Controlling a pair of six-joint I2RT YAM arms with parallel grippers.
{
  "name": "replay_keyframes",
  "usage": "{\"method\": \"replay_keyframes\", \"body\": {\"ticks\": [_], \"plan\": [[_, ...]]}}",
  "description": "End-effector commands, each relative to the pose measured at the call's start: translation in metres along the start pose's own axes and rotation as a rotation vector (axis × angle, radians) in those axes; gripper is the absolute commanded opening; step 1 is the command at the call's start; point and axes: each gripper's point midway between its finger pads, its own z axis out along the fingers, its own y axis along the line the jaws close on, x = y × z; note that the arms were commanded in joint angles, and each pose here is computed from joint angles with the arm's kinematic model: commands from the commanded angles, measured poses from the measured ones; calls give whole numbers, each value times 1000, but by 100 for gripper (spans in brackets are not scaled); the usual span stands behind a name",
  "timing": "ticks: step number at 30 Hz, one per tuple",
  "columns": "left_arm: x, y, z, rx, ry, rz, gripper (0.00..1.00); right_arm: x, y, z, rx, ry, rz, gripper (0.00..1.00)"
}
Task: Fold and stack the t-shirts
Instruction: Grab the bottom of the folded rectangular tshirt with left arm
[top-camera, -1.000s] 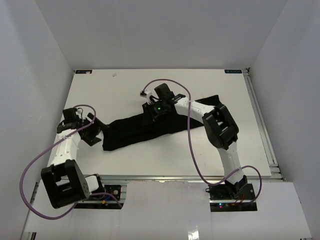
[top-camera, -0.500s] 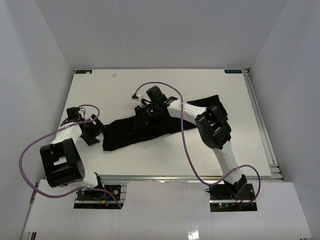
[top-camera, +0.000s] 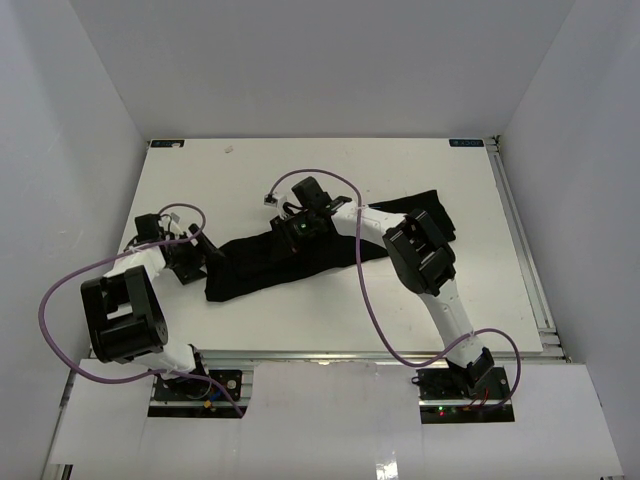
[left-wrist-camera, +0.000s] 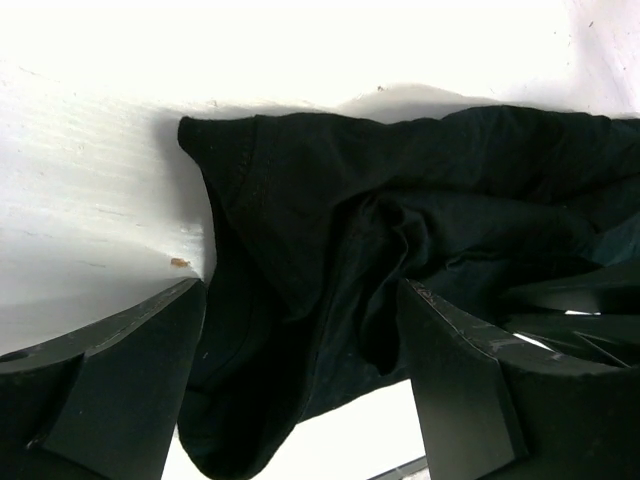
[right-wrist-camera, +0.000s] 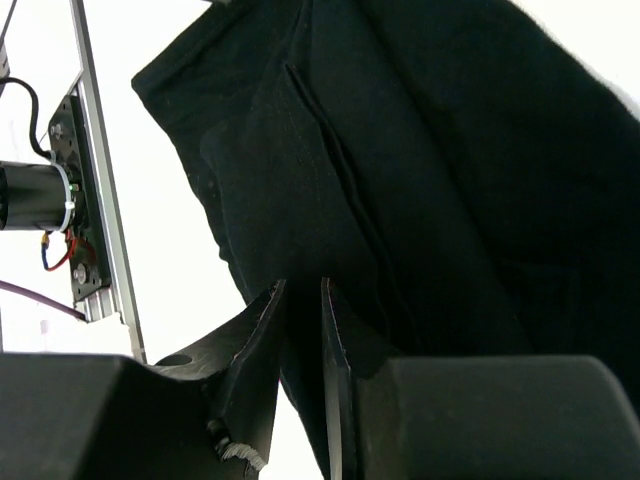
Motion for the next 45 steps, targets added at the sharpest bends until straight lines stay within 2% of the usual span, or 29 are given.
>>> {"method": "replay_keyframes", "body": {"ticks": [1,5,17,32,35,37,41,45], "plan": [[2,7,3,0,-4,54,89,-7,7,-1,-9,-7,-22,27],[6,6,5,18,11,75,88,-5,7,-2,-7,-6,-29,27],[32,-25,7,218,83,152,86,6,-7,5,47,25,-17,24],[35,-44,22,222,134,158,74,13,-12,8,58,40,-1,22],[35,-52,25,232,140,153,70,13,-13,8,61,40,-3,22],[36,-54,26,237,143,153,64,13,-13,7,62,38,-3,22],[39,-56,27,238,154,145,44,13,-12,8,61,40,-3,22],[36,-56,26,225,138,136,35,13,-11,7,60,39,-4,22]]}}
